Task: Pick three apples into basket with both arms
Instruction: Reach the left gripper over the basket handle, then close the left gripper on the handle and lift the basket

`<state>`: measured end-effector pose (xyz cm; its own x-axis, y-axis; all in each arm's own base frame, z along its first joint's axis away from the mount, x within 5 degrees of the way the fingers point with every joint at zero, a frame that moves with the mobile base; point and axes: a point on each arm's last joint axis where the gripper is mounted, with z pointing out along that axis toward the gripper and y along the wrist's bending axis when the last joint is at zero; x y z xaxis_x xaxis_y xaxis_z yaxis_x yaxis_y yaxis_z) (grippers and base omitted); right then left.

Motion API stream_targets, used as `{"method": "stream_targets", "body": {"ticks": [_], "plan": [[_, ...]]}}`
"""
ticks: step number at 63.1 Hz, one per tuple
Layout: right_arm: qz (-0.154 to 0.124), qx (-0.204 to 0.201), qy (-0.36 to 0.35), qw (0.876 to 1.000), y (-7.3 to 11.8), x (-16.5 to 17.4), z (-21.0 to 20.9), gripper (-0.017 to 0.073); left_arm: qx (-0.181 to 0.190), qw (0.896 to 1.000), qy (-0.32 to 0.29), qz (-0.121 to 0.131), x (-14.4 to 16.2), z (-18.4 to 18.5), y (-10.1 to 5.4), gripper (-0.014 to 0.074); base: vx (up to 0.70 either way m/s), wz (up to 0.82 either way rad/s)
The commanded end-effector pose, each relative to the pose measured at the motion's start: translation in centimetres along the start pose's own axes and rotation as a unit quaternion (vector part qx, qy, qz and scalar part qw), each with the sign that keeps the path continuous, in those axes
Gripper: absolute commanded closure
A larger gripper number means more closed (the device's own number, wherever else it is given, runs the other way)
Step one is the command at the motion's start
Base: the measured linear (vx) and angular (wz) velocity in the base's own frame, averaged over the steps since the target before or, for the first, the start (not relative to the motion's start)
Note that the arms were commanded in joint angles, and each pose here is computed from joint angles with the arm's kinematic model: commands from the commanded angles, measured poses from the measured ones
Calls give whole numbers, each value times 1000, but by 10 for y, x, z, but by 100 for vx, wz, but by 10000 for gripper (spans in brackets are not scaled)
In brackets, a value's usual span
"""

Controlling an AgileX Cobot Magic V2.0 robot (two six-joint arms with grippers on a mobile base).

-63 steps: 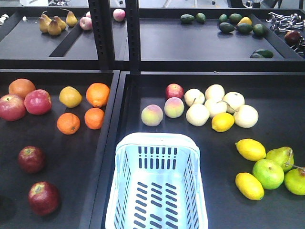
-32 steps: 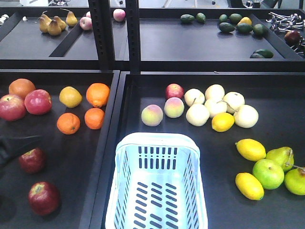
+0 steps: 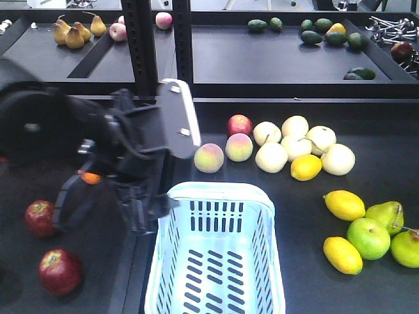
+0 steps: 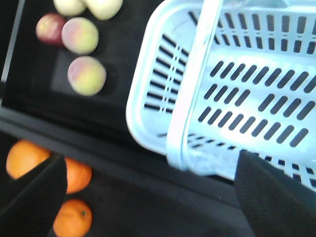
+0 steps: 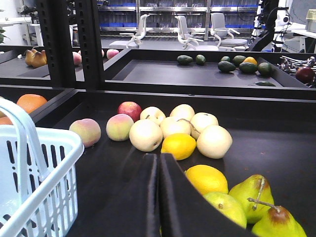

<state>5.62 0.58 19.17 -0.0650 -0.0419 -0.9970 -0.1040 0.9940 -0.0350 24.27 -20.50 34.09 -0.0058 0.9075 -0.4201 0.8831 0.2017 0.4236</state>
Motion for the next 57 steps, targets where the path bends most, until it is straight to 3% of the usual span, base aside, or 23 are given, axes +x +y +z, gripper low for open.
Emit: {"method": "stream_targets", "body": {"ticks": [1, 19, 41, 48, 57], "plan": [[-9, 2, -37, 999, 0, -3, 0, 568, -21, 999, -29, 31, -25, -2, 2, -43, 0, 0], [-9, 2, -37, 999, 0, -3, 0, 568, -2, 994, 41, 105, -42, 59, -7, -30, 0, 0], [-9, 2, -37, 999, 0, -3, 0, 568, 10, 993, 55, 107, -52, 99, -4, 19, 0, 0], [-9, 2, -37, 999, 0, -3, 0, 568, 13, 992, 58, 108, -51, 106, -5, 78, 0, 0], [-9, 2, -37, 999, 0, -3, 0, 568, 9, 992, 61, 114, -51, 110, -4, 232, 0, 0]]}}
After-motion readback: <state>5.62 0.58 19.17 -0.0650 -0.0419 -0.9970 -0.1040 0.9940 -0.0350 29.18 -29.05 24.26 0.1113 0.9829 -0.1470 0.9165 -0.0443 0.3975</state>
